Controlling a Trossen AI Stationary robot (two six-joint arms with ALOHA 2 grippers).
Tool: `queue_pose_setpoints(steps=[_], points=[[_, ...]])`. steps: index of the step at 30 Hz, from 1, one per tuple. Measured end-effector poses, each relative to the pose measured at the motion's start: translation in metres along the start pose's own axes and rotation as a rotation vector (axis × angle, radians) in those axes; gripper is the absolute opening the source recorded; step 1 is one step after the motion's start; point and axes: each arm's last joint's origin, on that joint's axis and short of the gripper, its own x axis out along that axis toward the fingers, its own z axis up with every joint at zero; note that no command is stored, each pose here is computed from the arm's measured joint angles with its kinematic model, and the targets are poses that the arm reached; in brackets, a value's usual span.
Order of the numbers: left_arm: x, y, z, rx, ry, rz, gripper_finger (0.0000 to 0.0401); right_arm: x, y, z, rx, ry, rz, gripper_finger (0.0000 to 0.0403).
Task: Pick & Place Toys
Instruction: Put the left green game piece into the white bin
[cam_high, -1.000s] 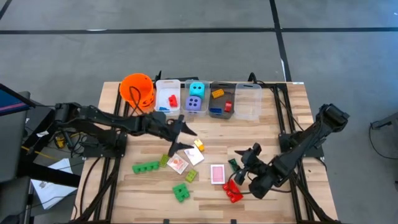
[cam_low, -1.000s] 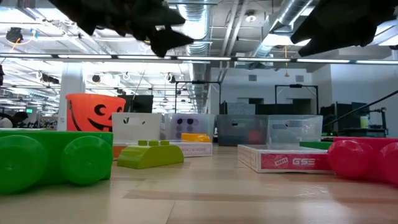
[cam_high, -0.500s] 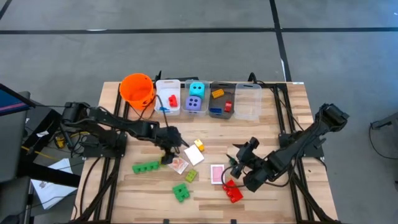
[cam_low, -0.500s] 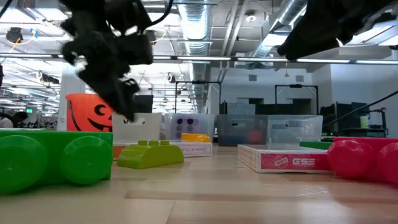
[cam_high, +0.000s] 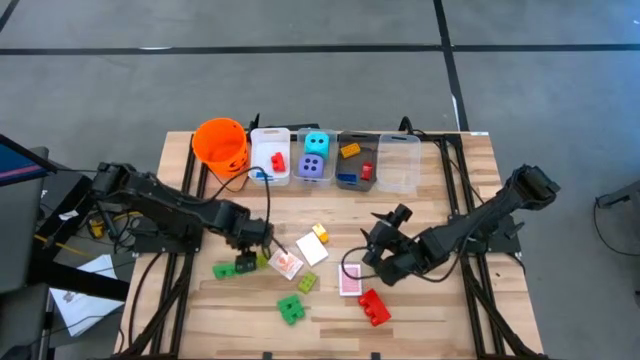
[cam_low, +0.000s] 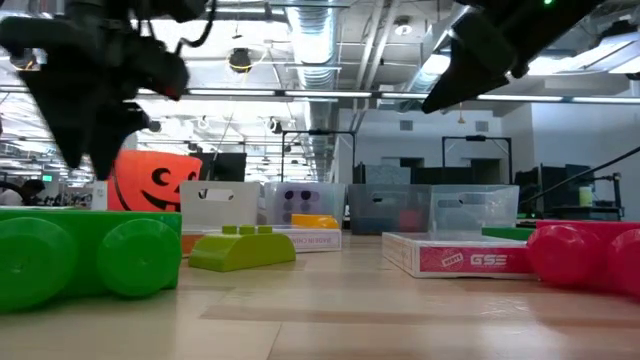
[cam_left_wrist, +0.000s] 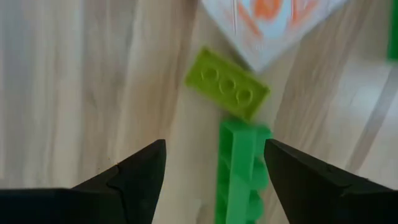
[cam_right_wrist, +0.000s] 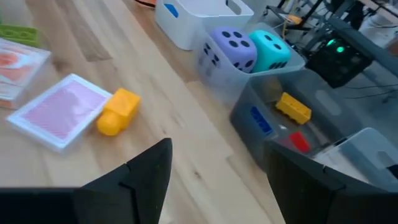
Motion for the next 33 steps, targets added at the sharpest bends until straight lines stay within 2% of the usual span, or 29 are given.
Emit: queue_pose_setpoints(steps=[12,20,33], points=[[0.01,-0.014,-0.017,-0.037,0.038,0.008,0.0264,0.022,-0.014,0.007,-0.016,0.035,-0.077,0.0244],[0.012,-0.031,-0.015,-0.002,-0.068,-0.001,0.0264,0.027,-0.018,0.009,-0.003,0.044,-0.097,0.0244],[0.046,-0.045,-0.016,0.048,0.04,0.076,0.0264,0.027,-0.018,0.008,-0.005,0.045,-0.094,0.0244]])
